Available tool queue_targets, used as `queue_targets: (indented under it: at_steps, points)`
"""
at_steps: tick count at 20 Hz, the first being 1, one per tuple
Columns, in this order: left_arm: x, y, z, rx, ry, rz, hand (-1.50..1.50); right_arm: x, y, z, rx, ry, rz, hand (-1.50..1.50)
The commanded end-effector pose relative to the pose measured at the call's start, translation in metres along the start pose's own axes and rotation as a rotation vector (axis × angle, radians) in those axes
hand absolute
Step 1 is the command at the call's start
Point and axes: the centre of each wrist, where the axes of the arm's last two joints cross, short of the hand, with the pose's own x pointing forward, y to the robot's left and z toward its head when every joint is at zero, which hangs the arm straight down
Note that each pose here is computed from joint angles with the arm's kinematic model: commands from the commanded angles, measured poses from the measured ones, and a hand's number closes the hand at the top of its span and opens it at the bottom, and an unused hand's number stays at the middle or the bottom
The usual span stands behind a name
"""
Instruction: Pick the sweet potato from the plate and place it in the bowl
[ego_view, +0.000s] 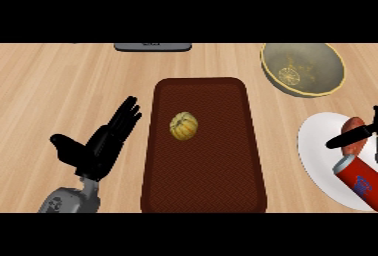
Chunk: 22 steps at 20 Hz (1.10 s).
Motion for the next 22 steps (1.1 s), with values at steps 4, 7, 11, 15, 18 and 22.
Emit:
queue_targets:
  at_steps: [4,7,11,15,18,22]
  points:
    - [0.000,-0.008,0.011,-0.012,0.000,-0.003,0.00,-0.001,0.016,-0.014,0.003,0.087,0.003,-1.50]
    - [0.015,0.005,-0.006,0.005,0.004,0.007,0.00,-0.007,0.026,-0.022,-0.019,0.091,-0.004,-1.50]
    - [0.002,0.016,0.004,-0.001,-0.007,0.004,0.00,-0.014,0.041,-0.024,-0.026,0.093,-0.002,-1.50]
    - [0.006,-0.015,0.009,-0.002,-0.004,-0.019,0.00,-0.031,0.031,-0.029,-0.027,0.096,-0.007,-1.50]
    - [0.020,0.005,0.002,-0.004,-0.012,-0.009,0.00,-0.015,0.048,-0.033,-0.037,0.097,-0.046,-1.50]
    - [-0.022,-0.019,-0.002,0.007,0.007,0.000,0.00,-0.032,0.035,-0.045,-0.062,-0.017,-0.027,1.50]
